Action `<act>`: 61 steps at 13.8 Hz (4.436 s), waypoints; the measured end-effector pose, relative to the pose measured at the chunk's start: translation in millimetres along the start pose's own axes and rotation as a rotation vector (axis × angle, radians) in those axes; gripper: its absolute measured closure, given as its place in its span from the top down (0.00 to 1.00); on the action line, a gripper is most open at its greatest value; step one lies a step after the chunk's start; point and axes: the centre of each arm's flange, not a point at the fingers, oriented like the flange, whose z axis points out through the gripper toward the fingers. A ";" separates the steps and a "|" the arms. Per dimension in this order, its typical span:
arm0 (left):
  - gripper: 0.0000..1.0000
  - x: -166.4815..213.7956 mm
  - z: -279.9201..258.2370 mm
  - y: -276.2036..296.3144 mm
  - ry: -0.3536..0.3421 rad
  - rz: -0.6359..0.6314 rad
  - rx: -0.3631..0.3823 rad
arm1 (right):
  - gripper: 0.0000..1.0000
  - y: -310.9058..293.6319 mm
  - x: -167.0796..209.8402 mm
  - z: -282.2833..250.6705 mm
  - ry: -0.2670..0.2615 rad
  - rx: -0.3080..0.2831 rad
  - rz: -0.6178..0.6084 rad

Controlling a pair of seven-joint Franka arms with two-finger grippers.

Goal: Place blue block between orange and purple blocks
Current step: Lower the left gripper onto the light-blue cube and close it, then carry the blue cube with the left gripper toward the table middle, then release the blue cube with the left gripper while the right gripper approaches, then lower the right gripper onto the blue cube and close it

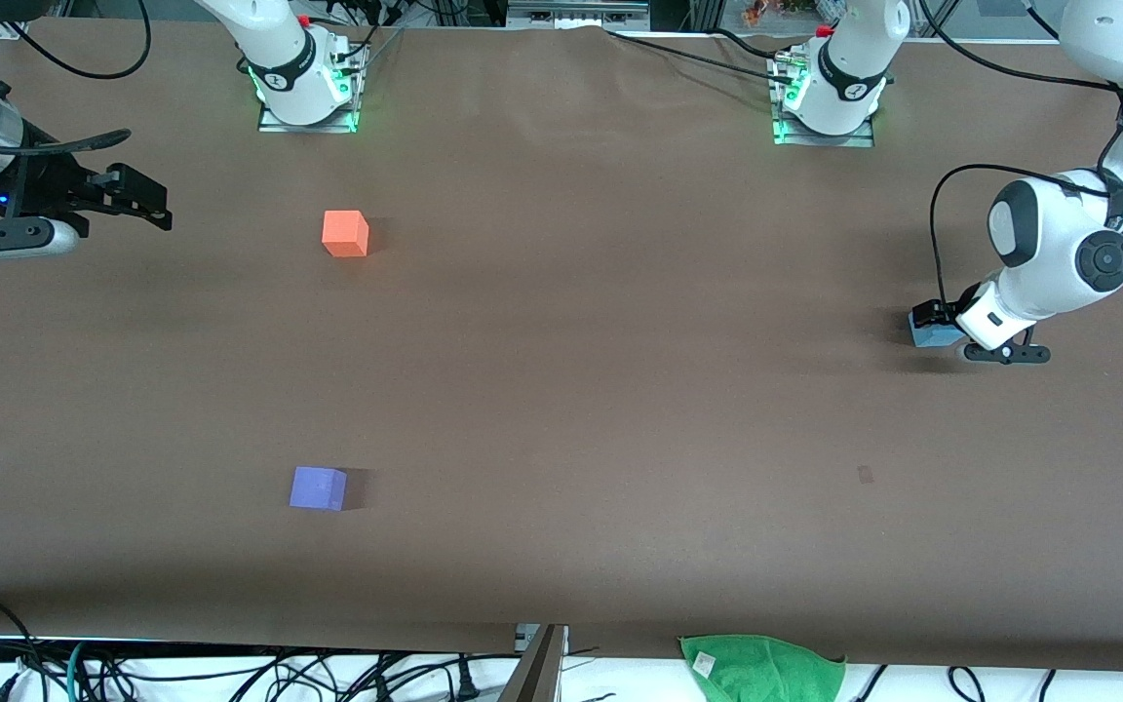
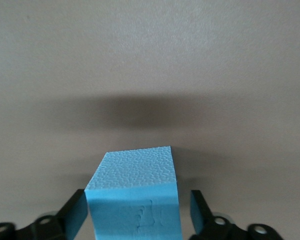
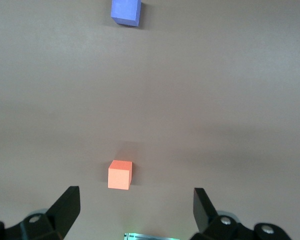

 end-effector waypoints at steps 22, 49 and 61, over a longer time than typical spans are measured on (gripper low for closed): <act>0.57 76.6 -170.8 425.6 -0.057 0.122 -0.090 | 1.00 -0.2 0.2 -0.1 0.001 0.001 0.000; 1.00 55.3 -377.6 241.2 0.088 -0.114 0.014 | 1.00 -164.3 56.2 116.1 -0.049 -0.030 -0.050; 1.00 -32.5 -394.2 128.3 0.150 -0.049 -0.026 | 1.00 -441.5 74.3 315.0 0.109 0.087 0.364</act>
